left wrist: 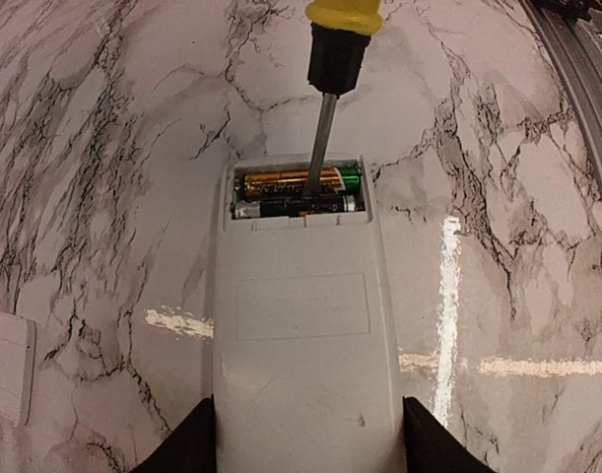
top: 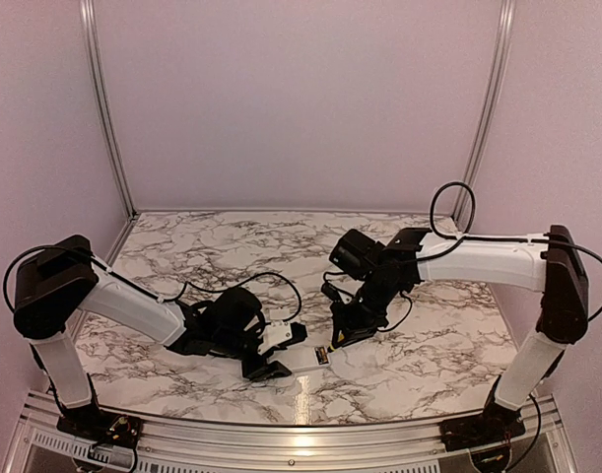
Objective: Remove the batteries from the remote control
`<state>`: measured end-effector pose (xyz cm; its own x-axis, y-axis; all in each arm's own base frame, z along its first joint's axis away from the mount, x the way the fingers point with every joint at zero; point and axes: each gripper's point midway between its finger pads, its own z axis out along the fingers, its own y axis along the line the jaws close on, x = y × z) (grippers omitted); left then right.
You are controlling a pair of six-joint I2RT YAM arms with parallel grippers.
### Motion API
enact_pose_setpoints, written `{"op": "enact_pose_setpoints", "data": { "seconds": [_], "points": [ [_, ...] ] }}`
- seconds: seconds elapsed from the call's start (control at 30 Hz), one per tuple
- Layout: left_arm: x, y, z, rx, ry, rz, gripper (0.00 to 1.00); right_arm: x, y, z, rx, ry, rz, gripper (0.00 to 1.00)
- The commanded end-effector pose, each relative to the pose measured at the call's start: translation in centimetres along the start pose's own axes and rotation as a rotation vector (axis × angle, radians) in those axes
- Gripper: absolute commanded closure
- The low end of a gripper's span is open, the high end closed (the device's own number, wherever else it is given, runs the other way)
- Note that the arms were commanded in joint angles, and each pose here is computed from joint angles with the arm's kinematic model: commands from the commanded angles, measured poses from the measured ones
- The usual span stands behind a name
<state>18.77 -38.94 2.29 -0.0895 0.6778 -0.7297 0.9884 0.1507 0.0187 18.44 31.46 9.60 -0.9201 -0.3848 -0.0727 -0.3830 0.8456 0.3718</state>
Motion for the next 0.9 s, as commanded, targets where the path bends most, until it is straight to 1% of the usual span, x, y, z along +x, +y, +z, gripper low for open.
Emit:
{"op": "enact_pose_setpoints", "data": {
  "seconds": [0.0, 0.53, 0.63, 0.87],
  "points": [
    [-1.6, 0.0, 0.0, -0.015, -0.034, 0.016, 1.0, 0.9, 1.8, 0.9, -0.109, 0.033, -0.032, 1.0],
    [-2.2, -0.1, -0.3, -0.055, -0.041, 0.068, 1.0, 1.6, -0.2, 0.3, -0.17, 0.007, -0.001, 1.0],
    [-2.5, -0.3, -0.8, -0.077, -0.074, 0.117, 1.0, 1.7, -0.2, 0.3, -0.179, 0.013, -0.01, 1.0],
    [-3.1, 0.4, -1.4, -0.133, -0.116, 0.118, 1.0, 1.6, -0.1, 0.4, -0.184, 0.013, -0.014, 1.0]
  ]
}}
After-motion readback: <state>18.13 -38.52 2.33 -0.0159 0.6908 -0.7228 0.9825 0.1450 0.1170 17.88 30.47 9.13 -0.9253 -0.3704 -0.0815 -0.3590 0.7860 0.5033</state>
